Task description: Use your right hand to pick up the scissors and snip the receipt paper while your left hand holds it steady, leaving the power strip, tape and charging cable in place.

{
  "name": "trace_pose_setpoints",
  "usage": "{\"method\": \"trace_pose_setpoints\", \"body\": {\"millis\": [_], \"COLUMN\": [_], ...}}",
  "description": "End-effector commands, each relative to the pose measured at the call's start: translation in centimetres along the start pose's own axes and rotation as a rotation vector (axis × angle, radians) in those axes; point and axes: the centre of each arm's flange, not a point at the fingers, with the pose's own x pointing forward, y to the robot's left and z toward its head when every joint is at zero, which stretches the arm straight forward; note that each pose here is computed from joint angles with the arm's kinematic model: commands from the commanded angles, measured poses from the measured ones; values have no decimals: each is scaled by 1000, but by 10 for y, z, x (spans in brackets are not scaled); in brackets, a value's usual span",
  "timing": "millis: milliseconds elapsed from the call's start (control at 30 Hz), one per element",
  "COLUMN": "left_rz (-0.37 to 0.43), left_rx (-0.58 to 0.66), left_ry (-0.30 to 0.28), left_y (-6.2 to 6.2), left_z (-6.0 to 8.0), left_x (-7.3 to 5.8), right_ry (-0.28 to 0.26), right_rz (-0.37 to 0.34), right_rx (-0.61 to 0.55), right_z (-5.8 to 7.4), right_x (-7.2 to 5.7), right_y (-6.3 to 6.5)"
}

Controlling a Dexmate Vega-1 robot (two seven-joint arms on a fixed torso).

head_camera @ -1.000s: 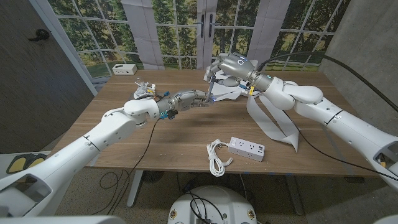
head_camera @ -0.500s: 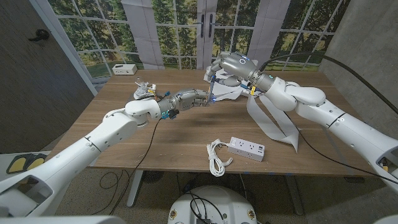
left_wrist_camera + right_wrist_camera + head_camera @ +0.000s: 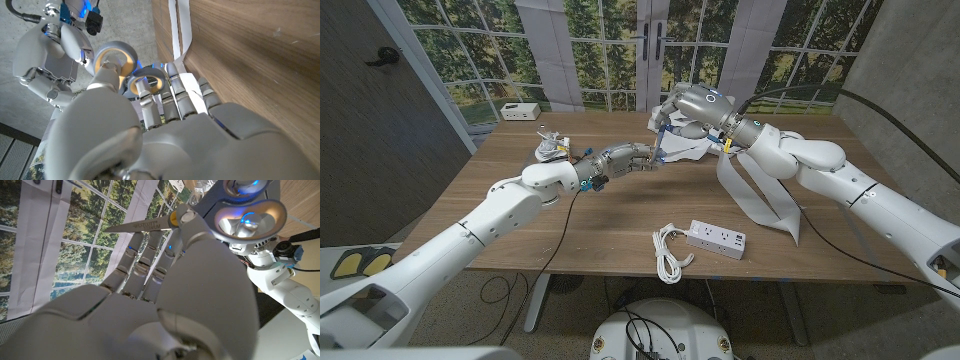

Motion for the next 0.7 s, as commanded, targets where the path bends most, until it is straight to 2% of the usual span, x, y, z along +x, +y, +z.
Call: {"method": "trace_pose_setpoints", "body": {"millis": [33,267,700], "left_rz": [-20,-26,-30], "left_rx": [-16,-15,-28], "left_ry": [-6,-6,-13], "left_y": [3,3,1], "left_z": [-3,-4,-7], "left_x": [2,3,1], "right_ry": [5,0,-14], "right_rz": [1,4,-125], "right_rx": [-12,-13,-16], "right_z": [0,1,1], "right_x": [1,2,-10], "right_y": [-1,-1,-8]}}
